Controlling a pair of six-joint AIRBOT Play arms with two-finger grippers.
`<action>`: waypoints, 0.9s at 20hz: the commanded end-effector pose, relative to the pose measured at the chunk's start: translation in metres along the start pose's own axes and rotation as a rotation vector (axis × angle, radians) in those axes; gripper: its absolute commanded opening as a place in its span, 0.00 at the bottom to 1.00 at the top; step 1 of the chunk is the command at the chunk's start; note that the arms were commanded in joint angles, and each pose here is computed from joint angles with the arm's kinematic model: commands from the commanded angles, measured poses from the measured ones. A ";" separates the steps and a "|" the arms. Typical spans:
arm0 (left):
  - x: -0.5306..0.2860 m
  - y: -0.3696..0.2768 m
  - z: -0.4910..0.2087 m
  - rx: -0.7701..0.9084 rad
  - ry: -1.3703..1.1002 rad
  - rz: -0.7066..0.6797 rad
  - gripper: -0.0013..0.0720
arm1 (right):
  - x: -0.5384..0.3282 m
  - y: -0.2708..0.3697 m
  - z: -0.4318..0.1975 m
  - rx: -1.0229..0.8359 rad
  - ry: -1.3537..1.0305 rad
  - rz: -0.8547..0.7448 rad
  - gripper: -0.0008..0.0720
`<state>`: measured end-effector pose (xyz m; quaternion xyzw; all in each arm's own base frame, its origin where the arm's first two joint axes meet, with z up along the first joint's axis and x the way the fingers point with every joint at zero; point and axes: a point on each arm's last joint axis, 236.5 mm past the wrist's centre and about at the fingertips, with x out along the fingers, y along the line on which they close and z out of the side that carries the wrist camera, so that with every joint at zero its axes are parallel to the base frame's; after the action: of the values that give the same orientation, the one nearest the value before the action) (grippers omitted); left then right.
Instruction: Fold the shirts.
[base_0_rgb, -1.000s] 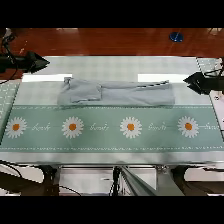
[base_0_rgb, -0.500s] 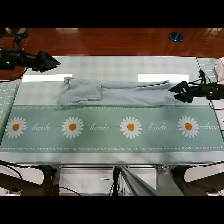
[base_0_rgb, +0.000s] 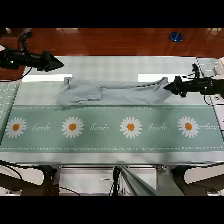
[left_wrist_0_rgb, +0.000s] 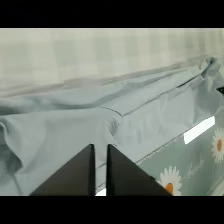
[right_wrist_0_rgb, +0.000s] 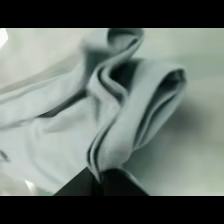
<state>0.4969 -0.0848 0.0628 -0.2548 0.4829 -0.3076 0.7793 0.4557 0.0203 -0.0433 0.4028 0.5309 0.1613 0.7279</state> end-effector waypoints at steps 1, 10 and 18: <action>0.018 -0.034 -0.016 -0.024 0.077 -0.073 0.06 | -0.043 0.051 0.000 -0.096 -0.050 0.037 0.04; 0.135 -0.152 -0.105 0.072 0.350 -0.157 0.06 | -0.125 0.120 -0.036 -0.291 -0.139 -0.051 0.04; 0.217 -0.214 -0.173 0.104 0.412 -0.155 0.06 | -0.164 0.164 -0.072 -0.409 -0.189 -0.050 0.04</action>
<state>0.3767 -0.3676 0.0206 -0.1896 0.6035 -0.4341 0.6414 0.3727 0.0385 0.1626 0.2598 0.4355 0.2044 0.8373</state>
